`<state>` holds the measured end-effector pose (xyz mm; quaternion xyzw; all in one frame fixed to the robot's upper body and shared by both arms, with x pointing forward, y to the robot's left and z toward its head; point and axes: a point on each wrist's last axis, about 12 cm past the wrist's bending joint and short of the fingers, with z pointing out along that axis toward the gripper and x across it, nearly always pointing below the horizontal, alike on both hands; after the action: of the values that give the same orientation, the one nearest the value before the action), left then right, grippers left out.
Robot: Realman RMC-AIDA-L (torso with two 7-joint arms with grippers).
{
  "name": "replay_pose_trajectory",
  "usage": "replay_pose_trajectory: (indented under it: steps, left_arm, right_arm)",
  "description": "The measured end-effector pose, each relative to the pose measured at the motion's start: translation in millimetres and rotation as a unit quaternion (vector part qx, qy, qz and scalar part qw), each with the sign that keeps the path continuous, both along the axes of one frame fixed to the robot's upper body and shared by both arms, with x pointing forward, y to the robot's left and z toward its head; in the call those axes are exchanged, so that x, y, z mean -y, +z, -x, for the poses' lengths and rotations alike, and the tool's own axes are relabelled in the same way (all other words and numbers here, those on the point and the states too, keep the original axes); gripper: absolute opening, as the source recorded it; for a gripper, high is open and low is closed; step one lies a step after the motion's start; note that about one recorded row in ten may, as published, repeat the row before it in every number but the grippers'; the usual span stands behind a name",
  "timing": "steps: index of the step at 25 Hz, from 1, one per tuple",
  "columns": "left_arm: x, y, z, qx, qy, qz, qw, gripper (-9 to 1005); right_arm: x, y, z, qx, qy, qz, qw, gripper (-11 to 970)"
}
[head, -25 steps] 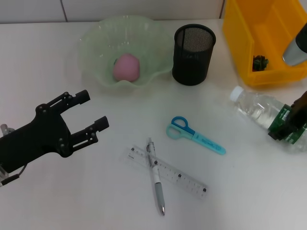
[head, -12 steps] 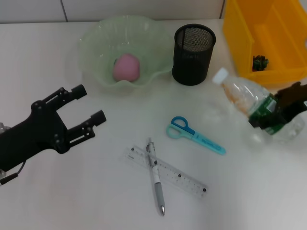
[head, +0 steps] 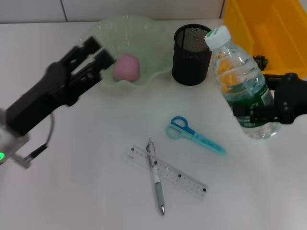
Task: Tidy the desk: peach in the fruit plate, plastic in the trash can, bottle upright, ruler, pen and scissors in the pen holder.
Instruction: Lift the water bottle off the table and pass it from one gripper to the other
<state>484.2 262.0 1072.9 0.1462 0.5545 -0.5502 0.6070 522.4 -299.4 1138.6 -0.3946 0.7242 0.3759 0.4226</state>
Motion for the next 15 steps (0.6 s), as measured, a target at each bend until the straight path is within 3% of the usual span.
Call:
replay_pose_trajectory:
  steps: [2,5,7,8,15]
  left_arm:
    - [11,4.0,-8.0,-0.005,-0.024,0.009,1.000,795]
    - [11,4.0,-8.0,-0.005,-0.024,0.009,1.000,795]
    - [47,17.7,-28.0,0.007,-0.118,-0.011,0.993,795]
    - [52,19.3,-30.1,0.009,-0.131,-0.017,0.991,794]
    - [61,21.8,-33.9,0.017,-0.153,-0.031,0.988,774]
  right_arm:
    - [-4,-4.4,10.7,0.025,0.042,-0.040,0.998,769]
    - [-6,-5.9,14.7,0.038,0.056,-0.059,0.996,772]
    - [-11,-6.7,16.7,0.046,0.071,-0.085,0.993,774]
    - [-11,-6.7,16.7,0.046,0.071,-0.085,0.993,775]
    - [-29,-7.9,6.2,0.049,0.096,-0.112,0.988,783]
